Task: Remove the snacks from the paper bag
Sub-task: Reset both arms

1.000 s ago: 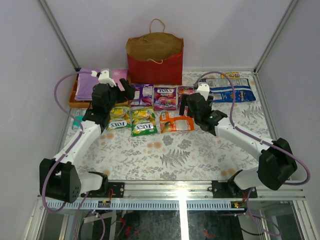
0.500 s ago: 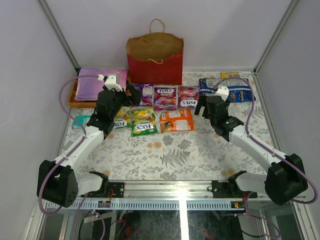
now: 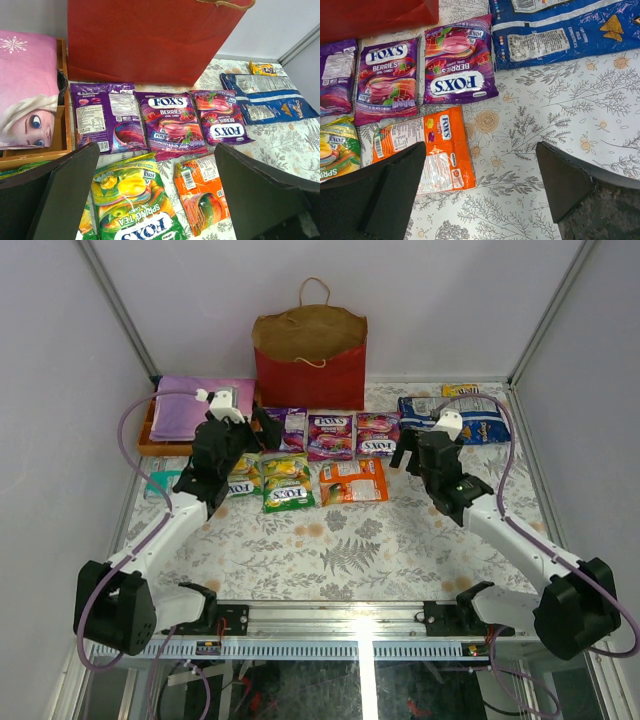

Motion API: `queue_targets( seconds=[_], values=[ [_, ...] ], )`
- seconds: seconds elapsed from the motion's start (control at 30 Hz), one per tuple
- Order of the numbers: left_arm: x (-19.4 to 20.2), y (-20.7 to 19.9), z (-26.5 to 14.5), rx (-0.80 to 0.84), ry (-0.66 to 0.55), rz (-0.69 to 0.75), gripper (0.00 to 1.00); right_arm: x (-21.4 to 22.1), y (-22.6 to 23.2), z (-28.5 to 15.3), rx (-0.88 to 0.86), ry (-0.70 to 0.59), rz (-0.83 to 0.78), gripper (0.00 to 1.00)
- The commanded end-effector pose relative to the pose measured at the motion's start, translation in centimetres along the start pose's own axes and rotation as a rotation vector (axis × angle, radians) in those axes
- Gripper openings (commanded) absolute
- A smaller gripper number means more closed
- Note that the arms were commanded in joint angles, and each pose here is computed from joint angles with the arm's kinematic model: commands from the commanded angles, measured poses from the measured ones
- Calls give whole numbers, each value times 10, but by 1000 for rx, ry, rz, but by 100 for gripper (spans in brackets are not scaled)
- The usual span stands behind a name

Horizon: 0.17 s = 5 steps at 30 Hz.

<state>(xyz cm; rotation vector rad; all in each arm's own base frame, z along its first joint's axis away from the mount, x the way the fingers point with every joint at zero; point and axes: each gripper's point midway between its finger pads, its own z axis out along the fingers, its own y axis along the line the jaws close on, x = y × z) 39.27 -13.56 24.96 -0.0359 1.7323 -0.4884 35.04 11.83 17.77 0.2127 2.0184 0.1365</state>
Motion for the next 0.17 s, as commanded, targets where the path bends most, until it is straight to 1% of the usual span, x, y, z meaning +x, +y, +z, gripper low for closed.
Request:
queue_targets(
  seconds=[0.0,0.13],
  values=[
    [-31,-7,-8,13,-98,16,100,-21,-1,-8,0,-62,24,99],
    [-33,-4,-9,0,-113,16,100,-19,4,-11,-109,-95,55,99]
  ],
)
